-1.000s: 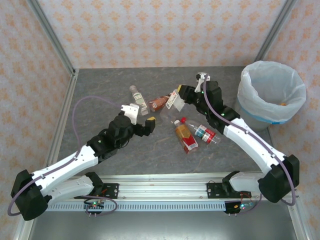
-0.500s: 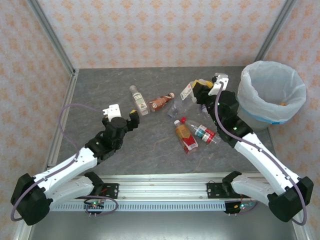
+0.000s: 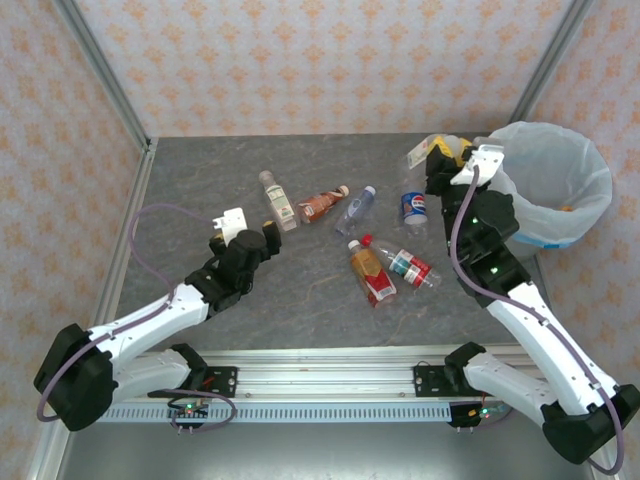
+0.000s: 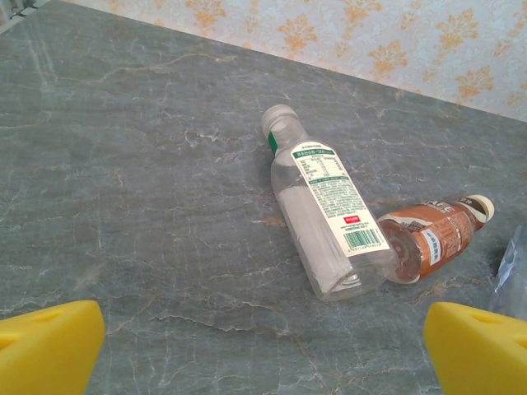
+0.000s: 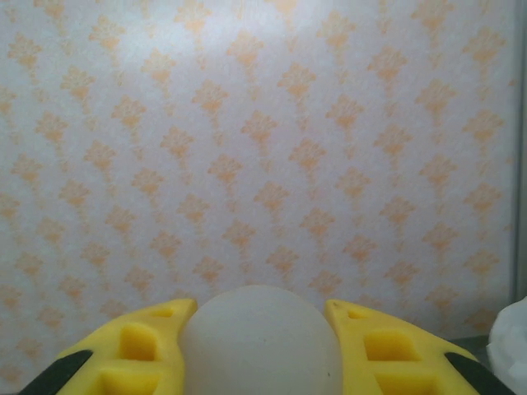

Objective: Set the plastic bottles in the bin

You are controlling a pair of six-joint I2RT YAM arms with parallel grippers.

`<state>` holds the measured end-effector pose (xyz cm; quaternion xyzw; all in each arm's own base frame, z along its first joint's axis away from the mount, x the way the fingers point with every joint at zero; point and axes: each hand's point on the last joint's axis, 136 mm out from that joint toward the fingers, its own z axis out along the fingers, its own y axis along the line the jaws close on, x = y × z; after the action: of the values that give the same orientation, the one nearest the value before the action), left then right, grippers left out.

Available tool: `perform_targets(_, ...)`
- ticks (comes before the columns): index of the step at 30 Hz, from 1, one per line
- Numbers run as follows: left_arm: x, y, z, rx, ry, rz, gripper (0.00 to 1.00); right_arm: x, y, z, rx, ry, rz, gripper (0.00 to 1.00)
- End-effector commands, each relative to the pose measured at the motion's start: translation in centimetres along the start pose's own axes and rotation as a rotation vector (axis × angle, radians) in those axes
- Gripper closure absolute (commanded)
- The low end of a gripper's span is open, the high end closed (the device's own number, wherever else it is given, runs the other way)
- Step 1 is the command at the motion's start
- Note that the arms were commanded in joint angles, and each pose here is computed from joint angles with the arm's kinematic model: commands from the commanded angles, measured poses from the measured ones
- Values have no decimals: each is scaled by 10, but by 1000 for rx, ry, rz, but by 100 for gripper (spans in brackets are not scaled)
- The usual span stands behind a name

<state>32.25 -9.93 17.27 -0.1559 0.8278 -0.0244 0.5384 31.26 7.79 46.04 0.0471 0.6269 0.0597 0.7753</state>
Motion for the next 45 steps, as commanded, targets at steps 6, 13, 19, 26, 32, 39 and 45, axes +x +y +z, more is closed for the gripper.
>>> perform_targets(6,-15,-14,7,21,-22,-61,0,-90,-64,-12,226,-212,-143,100)
perform_targets(13,-14,-15,6,29,-12,-49,0,-112,-115,-22,405,-257,-178,100)
perform_targets(19,-11,-10,4,21,-15,-61,0,-89,-164,-20,611,-153,-187,100)
perform_targets(26,-10,-5,3,12,-13,-57,0,-14,-204,7,585,136,-22,100)
perform_targets(32,-8,1,0,-3,-16,-55,0,26,-193,30,452,287,3,100)
perform_targets(39,-3,6,0,-14,-12,-53,0,83,-202,36,433,451,-3,100)
perform_targets(45,-2,6,1,-12,-8,-54,0,123,-208,33,429,532,6,100)
